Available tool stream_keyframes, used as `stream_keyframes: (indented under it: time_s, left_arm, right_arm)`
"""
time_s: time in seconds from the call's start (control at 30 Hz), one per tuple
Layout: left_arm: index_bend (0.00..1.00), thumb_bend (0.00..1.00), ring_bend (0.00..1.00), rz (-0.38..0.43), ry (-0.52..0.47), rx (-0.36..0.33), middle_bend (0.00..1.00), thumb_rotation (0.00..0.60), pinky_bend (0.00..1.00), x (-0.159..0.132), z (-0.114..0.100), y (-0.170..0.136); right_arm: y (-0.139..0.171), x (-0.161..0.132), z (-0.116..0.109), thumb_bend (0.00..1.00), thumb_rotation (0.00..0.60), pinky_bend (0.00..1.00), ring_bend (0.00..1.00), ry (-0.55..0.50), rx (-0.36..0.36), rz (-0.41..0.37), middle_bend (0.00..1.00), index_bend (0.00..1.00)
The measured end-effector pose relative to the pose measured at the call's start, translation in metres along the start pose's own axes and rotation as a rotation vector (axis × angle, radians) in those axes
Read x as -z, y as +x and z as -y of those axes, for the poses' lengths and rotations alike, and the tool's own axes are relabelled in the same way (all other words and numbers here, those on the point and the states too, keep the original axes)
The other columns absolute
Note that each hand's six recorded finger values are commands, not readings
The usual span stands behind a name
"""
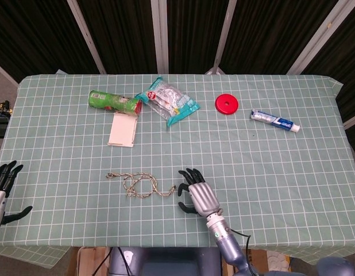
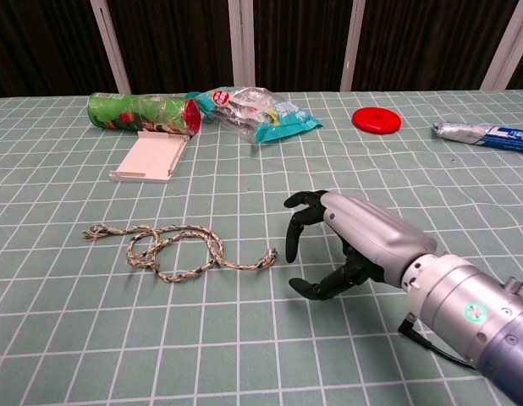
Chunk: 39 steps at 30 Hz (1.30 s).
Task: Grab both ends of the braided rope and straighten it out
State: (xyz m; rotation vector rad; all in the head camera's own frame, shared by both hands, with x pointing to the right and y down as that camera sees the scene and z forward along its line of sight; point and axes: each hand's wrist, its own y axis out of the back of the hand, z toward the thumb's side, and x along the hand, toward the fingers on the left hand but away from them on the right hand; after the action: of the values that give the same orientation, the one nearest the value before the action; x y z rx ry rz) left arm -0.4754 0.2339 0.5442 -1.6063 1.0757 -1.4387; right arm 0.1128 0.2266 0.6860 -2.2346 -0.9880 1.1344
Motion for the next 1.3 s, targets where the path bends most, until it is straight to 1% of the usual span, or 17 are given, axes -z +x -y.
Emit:
stream_keyframes:
  time_s: [0.27, 0.87, 1.2, 1.3]
  left_arm:
    - [0.08, 0.13, 0.00, -0.008, -0.006, 0.004, 0.00, 0.600, 0.00, 0.002, 0.000, 0.002]
    - [0.08, 0.13, 0.00, -0.011, -0.032, 0.019, 0.00, 0.600, 0.00, 0.002, 0.001, 0.004]
    - [0.08, 0.13, 0.00, -0.011, -0.037, 0.020, 0.00, 0.600, 0.00, 0.002, 0.001, 0.005]
    - [0.08, 0.13, 0.00, -0.011, -0.039, 0.022, 0.00, 0.600, 0.00, 0.002, 0.002, 0.005]
  right_arm:
    - [-0.011, -0.010, 0.006, 0.33, 0.600, 0.00, 0.00, -0.004, 0.007, -0.009, 0.15, 0.55]
    - [-0.026, -0.017, 0.021, 0.35, 0.600, 0.00, 0.00, 0.003, 0.003, 0.002, 0.15, 0.56]
    - [-0.029, -0.016, 0.026, 0.40, 0.600, 0.00, 0.00, 0.005, 0.001, 0.011, 0.15, 0.57]
    - [-0.030, -0.016, 0.026, 0.40, 0.600, 0.00, 0.00, 0.005, 0.002, 0.010, 0.15, 0.57]
